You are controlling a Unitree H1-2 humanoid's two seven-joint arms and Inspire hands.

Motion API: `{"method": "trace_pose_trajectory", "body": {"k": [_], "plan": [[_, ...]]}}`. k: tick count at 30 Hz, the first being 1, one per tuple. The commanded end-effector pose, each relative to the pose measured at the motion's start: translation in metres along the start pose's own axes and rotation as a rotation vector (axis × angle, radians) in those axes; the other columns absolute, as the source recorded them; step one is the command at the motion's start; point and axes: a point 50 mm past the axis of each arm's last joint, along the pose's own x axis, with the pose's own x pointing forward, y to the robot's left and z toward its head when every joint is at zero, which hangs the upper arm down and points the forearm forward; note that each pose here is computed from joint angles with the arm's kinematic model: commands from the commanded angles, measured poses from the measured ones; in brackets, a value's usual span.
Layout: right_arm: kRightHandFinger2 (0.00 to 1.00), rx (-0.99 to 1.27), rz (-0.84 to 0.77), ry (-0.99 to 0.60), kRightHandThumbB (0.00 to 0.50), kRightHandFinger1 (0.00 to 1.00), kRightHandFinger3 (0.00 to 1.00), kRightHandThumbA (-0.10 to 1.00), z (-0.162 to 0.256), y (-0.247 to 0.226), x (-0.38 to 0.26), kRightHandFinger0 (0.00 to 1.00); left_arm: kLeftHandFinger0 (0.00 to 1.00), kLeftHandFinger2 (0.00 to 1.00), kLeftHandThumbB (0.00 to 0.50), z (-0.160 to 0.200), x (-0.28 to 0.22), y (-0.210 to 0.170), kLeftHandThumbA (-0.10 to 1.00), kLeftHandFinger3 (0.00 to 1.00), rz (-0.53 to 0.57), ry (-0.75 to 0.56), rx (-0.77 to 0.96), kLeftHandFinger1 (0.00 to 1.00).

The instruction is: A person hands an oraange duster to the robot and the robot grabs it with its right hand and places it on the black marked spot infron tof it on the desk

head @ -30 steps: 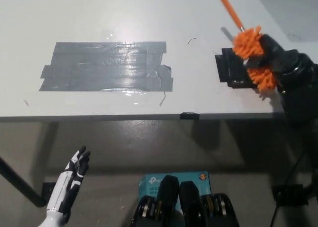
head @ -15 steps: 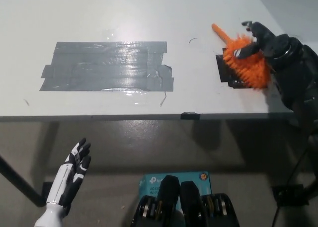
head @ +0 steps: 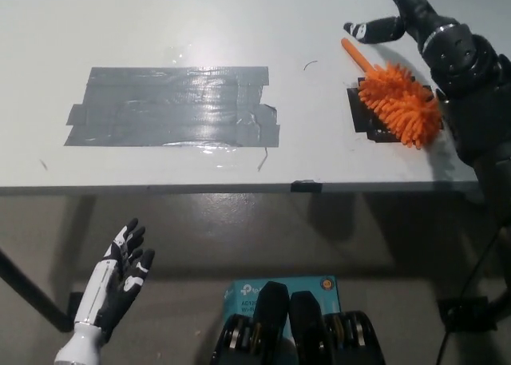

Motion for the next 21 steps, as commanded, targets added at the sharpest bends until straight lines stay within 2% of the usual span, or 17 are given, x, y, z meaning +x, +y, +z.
{"method": "trace_pose_trajectory", "body": {"k": [1,3,5,7,8,9,12,13,17,20,21], "plan": [[1.00,-0.012,-0.149,-0.243,0.425,1.00,1.00,0.95,0.035,-0.071,-0.042,1.00,1.00,1.00,0.161,0.017,0.018,0.004,0.83,1.00,0.000,-0.060,-0.008,1.00],[1.00,0.048,-0.187,-0.372,0.393,1.00,1.00,0.88,0.037,-0.087,-0.086,1.00,1.00,1.00,0.171,0.021,0.029,-0.001,0.92,1.00,-0.018,-0.062,-0.032,1.00],[1.00,0.031,-0.207,-0.450,0.401,1.00,1.00,0.95,0.040,-0.085,-0.146,1.00,1.00,1.00,0.169,0.022,0.034,-0.002,0.98,1.00,-0.025,-0.071,-0.053,1.00],[1.00,0.027,-0.227,-0.531,0.371,1.00,1.00,0.96,0.040,-0.073,-0.196,1.00,1.00,1.00,0.144,0.019,0.032,-0.001,1.00,1.00,-0.033,-0.073,-0.070,1.00],[1.00,0.027,-0.232,-0.547,0.371,1.00,1.00,0.96,0.040,-0.070,-0.205,1.00,1.00,1.00,0.144,0.019,0.032,-0.001,1.00,1.00,-0.035,-0.071,-0.076,1.00],[1.00,0.061,-0.246,-0.589,0.322,1.00,1.00,0.93,0.036,-0.057,-0.236,1.00,1.00,1.00,0.138,0.020,0.035,-0.002,0.99,1.00,-0.047,-0.071,-0.086,1.00],[1.00,0.105,-0.248,-0.607,0.314,1.00,1.00,0.91,0.032,-0.039,-0.270,1.00,1.00,1.00,0.138,0.024,0.039,-0.003,1.00,1.00,-0.056,-0.077,-0.085,1.00],[1.00,0.161,-0.239,-0.617,0.292,1.00,1.00,0.88,0.023,-0.015,-0.299,1.00,1.00,1.00,0.135,0.024,0.042,-0.005,1.00,1.00,-0.061,-0.077,-0.084,1.00],[1.00,0.205,-0.257,-0.626,0.278,1.00,1.00,0.87,0.018,0.009,-0.323,1.00,1.00,1.00,0.134,0.027,0.053,-0.005,1.00,1.00,-0.066,-0.088,-0.080,1.00],[1.00,0.222,-0.295,-0.617,0.225,1.00,1.00,0.87,0.014,0.025,-0.336,1.00,1.00,1.00,0.148,0.030,0.054,-0.006,1.00,1.00,-0.069,-0.082,-0.084,1.00],[1.00,0.224,-0.298,-0.616,0.225,1.00,1.00,0.87,0.012,0.028,-0.338,1.00,1.00,1.00,0.148,0.029,0.054,-0.006,1.00,1.00,-0.070,-0.080,-0.084,1.00]]}}
